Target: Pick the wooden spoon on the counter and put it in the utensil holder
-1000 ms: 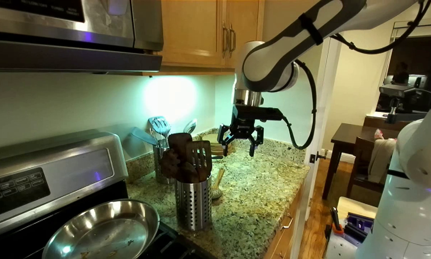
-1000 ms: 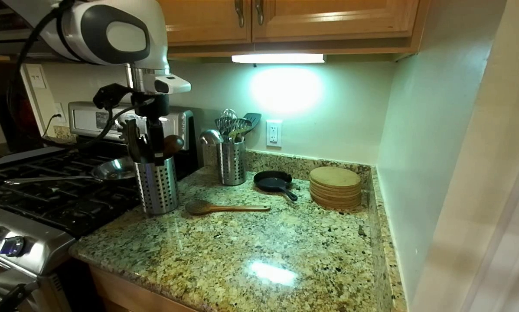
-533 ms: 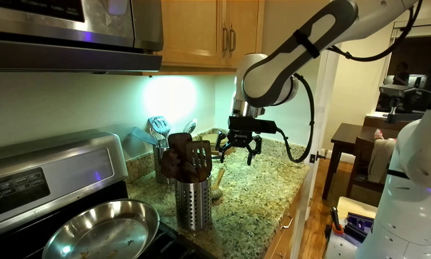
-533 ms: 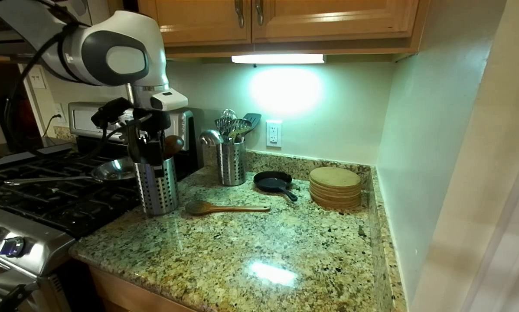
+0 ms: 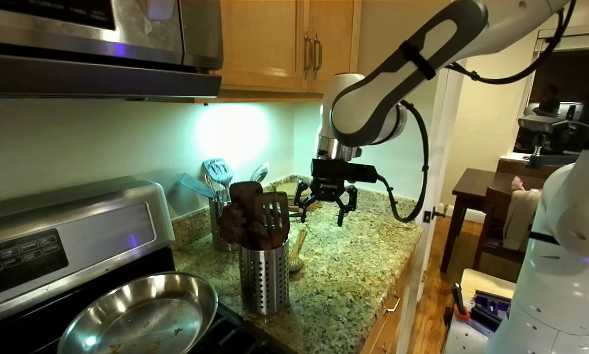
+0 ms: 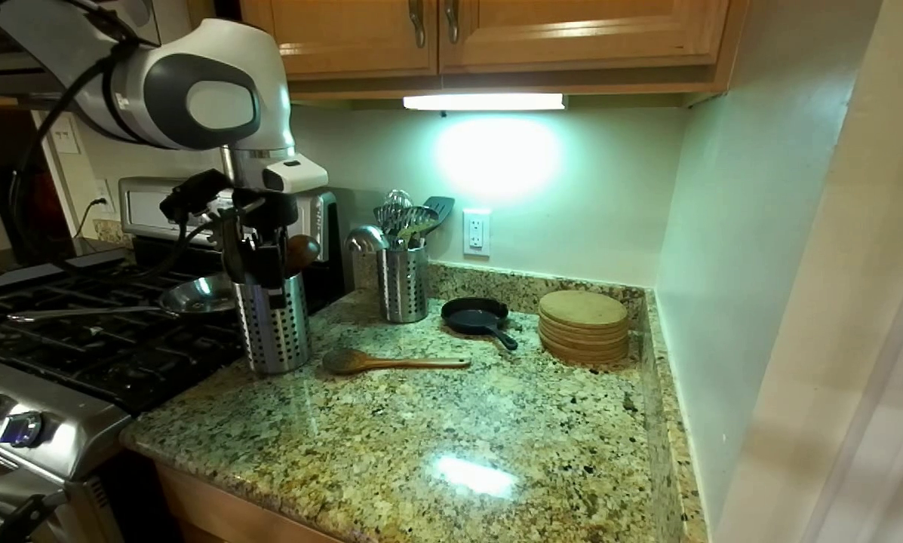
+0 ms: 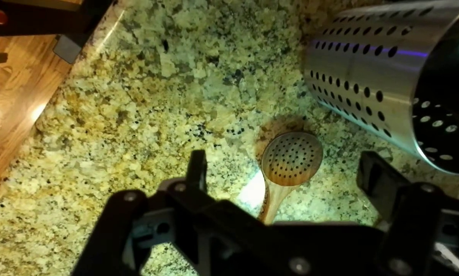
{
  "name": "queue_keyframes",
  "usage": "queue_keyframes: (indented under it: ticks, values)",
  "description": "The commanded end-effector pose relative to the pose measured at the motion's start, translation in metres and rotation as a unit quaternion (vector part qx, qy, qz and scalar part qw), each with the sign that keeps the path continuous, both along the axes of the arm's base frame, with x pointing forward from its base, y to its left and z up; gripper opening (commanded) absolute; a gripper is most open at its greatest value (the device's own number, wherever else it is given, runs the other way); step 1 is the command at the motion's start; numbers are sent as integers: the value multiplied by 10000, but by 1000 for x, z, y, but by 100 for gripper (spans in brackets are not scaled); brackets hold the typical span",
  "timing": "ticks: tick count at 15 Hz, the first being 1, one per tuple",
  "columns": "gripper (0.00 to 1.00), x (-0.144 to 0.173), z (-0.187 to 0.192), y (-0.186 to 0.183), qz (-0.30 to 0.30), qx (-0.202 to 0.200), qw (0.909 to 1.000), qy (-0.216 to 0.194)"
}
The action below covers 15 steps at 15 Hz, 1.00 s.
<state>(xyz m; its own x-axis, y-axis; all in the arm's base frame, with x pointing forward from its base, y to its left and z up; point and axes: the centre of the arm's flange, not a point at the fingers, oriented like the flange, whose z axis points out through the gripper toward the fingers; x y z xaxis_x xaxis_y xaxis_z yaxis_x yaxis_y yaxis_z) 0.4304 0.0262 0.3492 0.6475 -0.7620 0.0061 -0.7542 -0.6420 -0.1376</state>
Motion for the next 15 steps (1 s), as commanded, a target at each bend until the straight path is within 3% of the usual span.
queue_keyframes:
  ticks: [1, 7, 10, 15]
  values:
    - [100, 15, -21, 3, -421, 101, 9990, 83]
    - [100, 34, -68, 4, -1321, 249, 9908, 163]
    - [100, 36, -92, 14, -1709, 95, 9851, 164]
    - [100, 41, -122, 26, -2367, 47, 9714, -181]
